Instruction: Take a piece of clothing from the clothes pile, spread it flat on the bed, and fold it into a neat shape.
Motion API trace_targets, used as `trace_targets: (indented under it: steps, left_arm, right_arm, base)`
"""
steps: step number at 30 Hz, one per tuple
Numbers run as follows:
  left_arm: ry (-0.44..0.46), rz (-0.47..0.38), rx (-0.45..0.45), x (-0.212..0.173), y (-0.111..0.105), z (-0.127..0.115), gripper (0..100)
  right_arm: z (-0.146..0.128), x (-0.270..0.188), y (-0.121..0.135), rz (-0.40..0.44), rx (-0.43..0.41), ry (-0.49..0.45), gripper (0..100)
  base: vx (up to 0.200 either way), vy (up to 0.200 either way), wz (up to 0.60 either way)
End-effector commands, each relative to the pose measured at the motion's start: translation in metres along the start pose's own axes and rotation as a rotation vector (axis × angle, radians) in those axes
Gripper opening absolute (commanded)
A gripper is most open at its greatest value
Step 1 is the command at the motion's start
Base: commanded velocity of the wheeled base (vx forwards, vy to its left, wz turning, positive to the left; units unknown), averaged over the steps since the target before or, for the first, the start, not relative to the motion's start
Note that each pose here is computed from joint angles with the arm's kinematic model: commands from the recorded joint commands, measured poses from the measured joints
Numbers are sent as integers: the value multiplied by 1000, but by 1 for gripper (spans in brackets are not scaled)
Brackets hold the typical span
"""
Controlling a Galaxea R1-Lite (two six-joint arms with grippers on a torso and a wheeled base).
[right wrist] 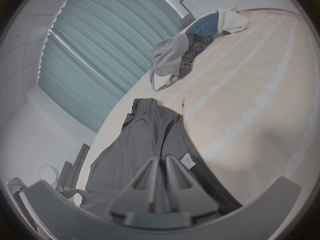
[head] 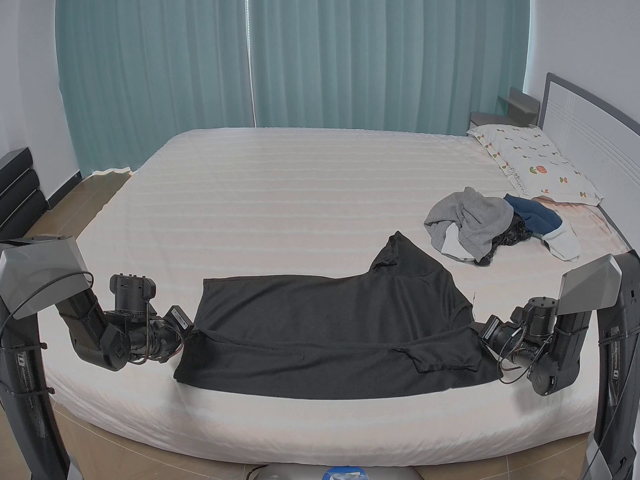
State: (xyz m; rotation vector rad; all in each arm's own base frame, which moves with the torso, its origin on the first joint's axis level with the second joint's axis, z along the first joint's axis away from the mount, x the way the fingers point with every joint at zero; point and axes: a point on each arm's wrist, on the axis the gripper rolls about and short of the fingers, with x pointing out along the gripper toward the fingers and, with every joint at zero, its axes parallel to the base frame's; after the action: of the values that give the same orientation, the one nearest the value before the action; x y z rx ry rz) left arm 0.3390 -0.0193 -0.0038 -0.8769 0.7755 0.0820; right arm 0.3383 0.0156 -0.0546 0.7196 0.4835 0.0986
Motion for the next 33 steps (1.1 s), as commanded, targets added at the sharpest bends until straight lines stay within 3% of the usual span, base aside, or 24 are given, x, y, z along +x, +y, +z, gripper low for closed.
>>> trace_targets:
  steps: [1, 8, 15, 22, 33]
  left_arm:
    - [1, 1, -2, 1, 0, 0, 100]
    - [-7, -7, -10, 1, -1, 2, 100]
    - [-9, -7, -16, 0, 0, 1, 100]
    - [-7, -6, -19, 0, 0, 0, 100]
    - [-6, -5, -17, 0, 1, 0, 100]
  right_arm:
    - [-1, 1, 0, 4, -2, 4, 100]
    - [7, -23, 14, 13, 17, -9, 100]
    - [-3, -67, 37, 18, 52, 60, 100]
    - [-24, -69, 50, 36, 47, 143, 100]
    - [-38, -56, 49, 29, 78, 185, 100]
  base:
    - [0, 0, 0]
    - [0, 0, 0]
    - [-57, 0, 0]
    - [-200, 0, 0]
    - [0, 0, 0]
